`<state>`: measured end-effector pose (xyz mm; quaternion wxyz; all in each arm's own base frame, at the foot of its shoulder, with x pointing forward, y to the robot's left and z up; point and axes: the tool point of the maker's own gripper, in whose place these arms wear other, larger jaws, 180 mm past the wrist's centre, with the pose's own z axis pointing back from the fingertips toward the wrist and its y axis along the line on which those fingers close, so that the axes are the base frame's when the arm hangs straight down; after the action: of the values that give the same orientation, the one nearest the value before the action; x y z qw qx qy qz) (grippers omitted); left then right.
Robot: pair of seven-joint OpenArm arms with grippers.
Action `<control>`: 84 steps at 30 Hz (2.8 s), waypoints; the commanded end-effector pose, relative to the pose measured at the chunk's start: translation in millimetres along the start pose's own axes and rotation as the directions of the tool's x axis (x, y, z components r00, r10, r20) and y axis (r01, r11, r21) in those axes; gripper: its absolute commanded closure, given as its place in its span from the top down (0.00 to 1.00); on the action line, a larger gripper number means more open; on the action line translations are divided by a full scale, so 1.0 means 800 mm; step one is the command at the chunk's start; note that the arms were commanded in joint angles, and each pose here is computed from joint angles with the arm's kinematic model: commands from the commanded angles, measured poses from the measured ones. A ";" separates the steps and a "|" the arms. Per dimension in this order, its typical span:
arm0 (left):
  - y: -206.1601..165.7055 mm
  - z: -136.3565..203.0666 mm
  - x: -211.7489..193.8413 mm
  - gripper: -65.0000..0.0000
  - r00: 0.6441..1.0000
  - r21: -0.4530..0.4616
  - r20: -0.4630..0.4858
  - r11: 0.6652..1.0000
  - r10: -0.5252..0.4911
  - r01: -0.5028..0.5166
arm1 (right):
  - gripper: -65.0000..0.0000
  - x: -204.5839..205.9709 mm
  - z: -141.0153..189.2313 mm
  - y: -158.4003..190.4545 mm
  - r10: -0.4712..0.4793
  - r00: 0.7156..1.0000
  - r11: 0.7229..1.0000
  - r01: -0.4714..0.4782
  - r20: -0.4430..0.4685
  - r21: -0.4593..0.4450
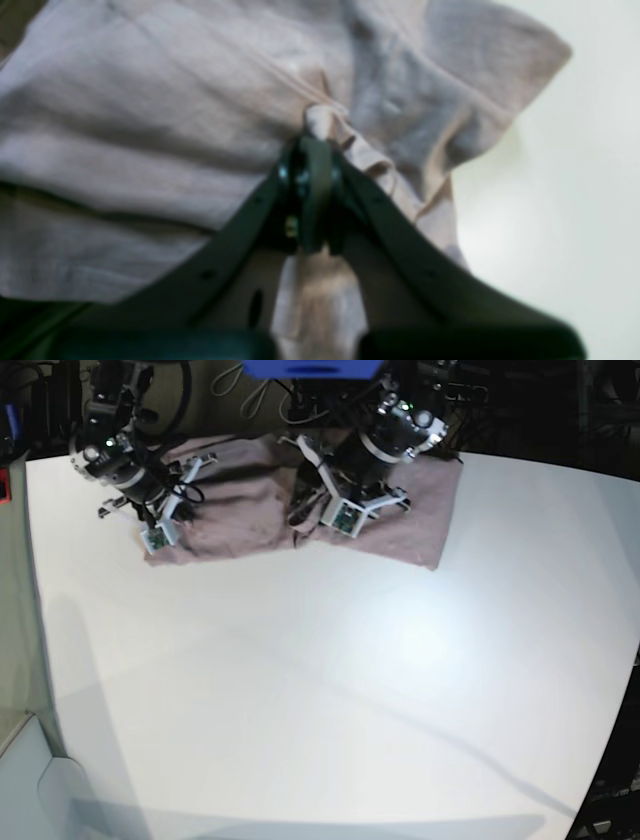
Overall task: Layout the t-shirt on the table in an organized manner, then fold the t-shirt properly
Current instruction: 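Move the left gripper to the strip's middle and grasp the fabric, then fold the strip end with the left gripper toward the middle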
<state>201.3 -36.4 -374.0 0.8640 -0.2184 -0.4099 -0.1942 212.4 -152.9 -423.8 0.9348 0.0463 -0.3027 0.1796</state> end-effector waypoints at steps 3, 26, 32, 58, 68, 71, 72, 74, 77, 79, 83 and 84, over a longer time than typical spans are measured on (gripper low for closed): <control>-0.012 0.007 0.026 0.40 0.997 -0.053 0.075 0.999 0.004 0.000 | 0.00 0.003 0.001 -0.004 0.008 1.000 1.000 -0.008 -0.002 -0.008; 0.154 0.077 0.019 0.77 0.970 0.139 0.156 0.968 0.189 -0.211 | 0.00 0.006 -0.010 -0.006 -0.004 1.000 1.000 0.004 -0.005 0.002; 0.172 0.071 -0.023 0.77 0.955 0.154 0.100 0.944 0.278 -0.291 | 0.00 -0.002 -0.019 -0.003 -0.020 1.000 1.000 0.021 -0.023 0.019; 0.209 0.085 -0.071 0.77 0.932 0.255 0.059 0.898 0.356 -0.359 | 0.00 0.012 -0.029 -0.016 -0.016 1.000 1.000 0.016 -0.015 0.014; 0.174 0.065 -0.096 0.72 0.926 0.192 -0.015 0.910 0.377 -0.367 | 0.00 0.018 -0.030 -0.018 -0.014 1.000 1.000 0.014 -0.005 0.011; 0.177 0.063 -0.106 0.49 0.919 0.201 -0.029 0.903 0.394 -0.381 | 0.00 0.018 -0.030 -0.018 -0.014 1.000 1.000 0.014 -0.005 0.011; 0.179 0.064 -0.109 0.38 0.916 0.207 -0.030 0.899 0.400 -0.386 | 0.00 0.018 -0.030 -0.018 -0.014 1.000 1.000 0.014 -0.005 0.011; 0.185 0.060 -0.104 0.18 0.917 0.208 -0.020 0.899 0.399 -0.386 | 0.00 0.019 -0.030 -0.018 -0.014 1.000 1.000 0.014 -0.003 0.010; 0.193 0.053 -0.095 0.00 0.920 0.208 -0.007 0.901 0.391 -0.381 | 0.00 0.024 -0.030 -0.020 -0.012 1.000 1.000 0.012 0.005 0.007; 0.203 0.046 -0.089 0.01 0.919 0.212 0.004 0.898 0.394 -0.386 | 0.00 0.032 -0.031 -0.023 -0.010 1.000 1.000 0.010 0.017 0.004; 0.234 0.039 -0.078 0.01 0.911 0.242 0.044 0.880 0.411 -0.409 | 0.00 0.047 -0.032 -0.029 -0.002 0.999 1.000 0.003 0.041 -0.006; 0.241 0.038 -0.075 0.01 0.909 0.248 0.052 0.876 0.414 -0.413 | 0.00 0.051 -0.032 -0.032 0.000 0.999 1.000 0.000 0.046 -0.009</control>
<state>253.1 137.9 -437.6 0.8926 -0.2151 -0.3930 0.0505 263.3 -152.8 -423.2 0.9280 0.0599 -0.3250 0.1721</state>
